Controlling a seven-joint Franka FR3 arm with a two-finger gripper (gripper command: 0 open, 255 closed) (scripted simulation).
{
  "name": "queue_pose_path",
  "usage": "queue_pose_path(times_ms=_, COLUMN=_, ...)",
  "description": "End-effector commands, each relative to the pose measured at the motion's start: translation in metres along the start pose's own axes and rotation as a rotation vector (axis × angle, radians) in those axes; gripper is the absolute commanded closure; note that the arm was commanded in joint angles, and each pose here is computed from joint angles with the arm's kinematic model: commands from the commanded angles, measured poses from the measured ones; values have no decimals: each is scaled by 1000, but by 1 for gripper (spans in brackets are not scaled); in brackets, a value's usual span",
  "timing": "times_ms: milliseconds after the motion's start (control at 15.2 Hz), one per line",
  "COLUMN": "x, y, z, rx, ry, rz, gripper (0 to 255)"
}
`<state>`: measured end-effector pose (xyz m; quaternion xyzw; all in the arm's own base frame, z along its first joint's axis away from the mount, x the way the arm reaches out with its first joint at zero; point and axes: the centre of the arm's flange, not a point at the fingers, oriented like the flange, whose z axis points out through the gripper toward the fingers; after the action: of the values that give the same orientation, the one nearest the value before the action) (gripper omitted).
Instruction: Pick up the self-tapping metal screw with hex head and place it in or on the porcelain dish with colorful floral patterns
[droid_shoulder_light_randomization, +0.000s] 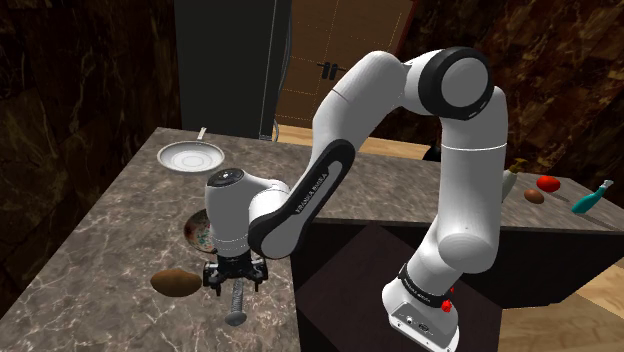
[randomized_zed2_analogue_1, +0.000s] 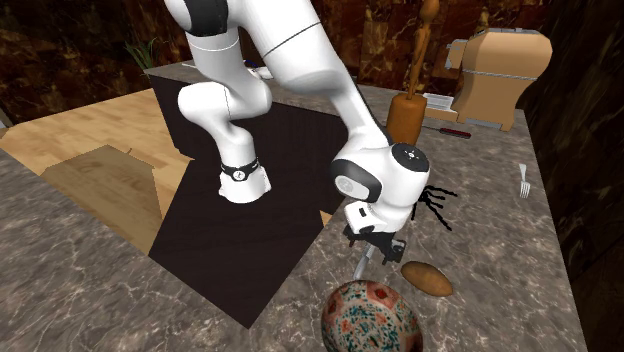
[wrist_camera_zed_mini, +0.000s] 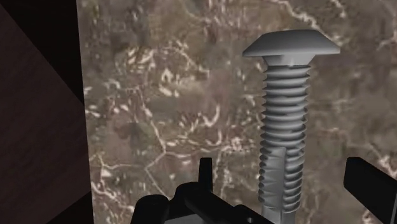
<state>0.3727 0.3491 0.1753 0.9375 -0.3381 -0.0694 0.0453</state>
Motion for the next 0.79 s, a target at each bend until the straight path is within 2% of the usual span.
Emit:
queue_pose_path(times_ms=0, x=0, y=0, z=0, rx=0, ry=0, rz=0, gripper=255)
queue_pose_path(times_ms=528, x=-1, y=-4, z=3, rx=0, ry=0, rz=0, gripper=255)
queue_pose_path(times_ms=726, x=-1, y=1, z=-10, rx=0, ry=0, rz=0, gripper=255)
